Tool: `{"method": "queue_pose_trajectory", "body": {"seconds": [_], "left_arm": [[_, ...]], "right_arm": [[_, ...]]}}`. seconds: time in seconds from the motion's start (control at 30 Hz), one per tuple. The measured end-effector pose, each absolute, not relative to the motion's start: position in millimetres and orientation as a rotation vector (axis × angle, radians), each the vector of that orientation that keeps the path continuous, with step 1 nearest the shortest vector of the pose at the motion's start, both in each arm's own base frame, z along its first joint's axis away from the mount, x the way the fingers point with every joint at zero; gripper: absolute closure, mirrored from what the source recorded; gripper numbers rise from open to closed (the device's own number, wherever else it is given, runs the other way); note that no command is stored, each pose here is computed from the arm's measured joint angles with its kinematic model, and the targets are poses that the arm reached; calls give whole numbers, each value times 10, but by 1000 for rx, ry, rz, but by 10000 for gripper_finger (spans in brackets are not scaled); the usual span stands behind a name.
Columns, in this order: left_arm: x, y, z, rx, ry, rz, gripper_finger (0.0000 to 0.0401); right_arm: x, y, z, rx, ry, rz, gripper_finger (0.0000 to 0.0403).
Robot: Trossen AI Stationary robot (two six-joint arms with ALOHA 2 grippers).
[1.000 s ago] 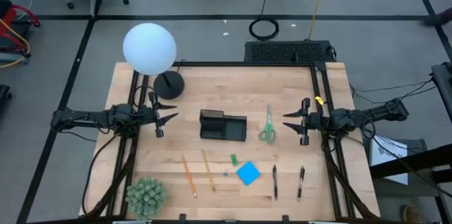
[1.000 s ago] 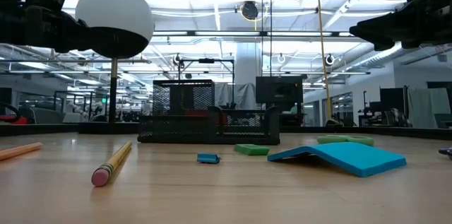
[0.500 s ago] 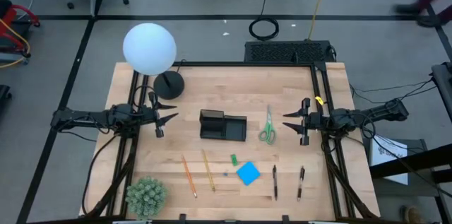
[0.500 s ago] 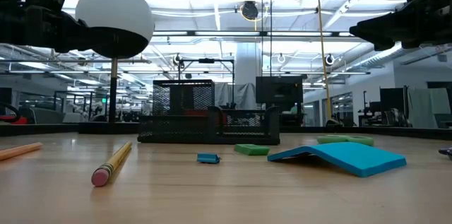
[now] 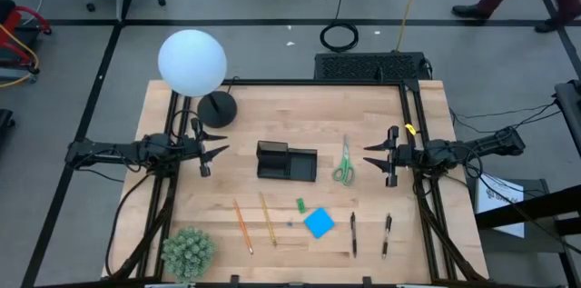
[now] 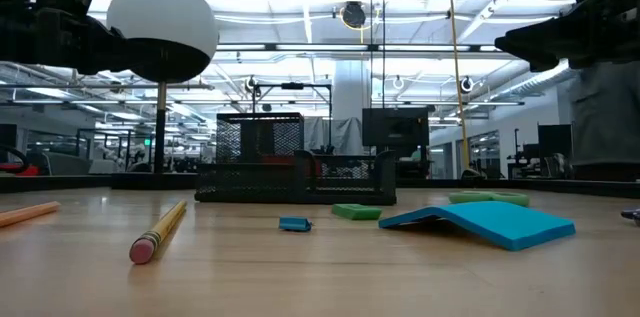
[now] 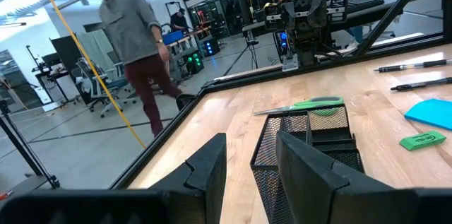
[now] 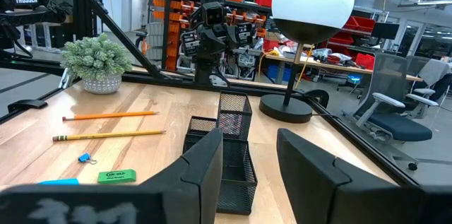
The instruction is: Pick and place office supplies into organizer
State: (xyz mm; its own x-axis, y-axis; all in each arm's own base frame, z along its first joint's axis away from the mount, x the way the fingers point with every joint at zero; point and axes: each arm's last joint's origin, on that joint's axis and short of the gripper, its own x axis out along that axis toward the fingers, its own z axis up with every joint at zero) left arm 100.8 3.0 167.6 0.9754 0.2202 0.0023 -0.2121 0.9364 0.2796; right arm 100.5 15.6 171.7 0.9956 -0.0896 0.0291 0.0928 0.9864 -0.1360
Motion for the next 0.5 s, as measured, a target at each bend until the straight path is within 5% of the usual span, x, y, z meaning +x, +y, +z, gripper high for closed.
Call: {"method": "queue_pose_trajectory", "body": {"seconds": [0.5], "left_arm": [[1008, 30, 1675, 283, 30, 221, 270]], "right_arm": [[1005, 156, 1717, -99, -25, -91, 275]]}}
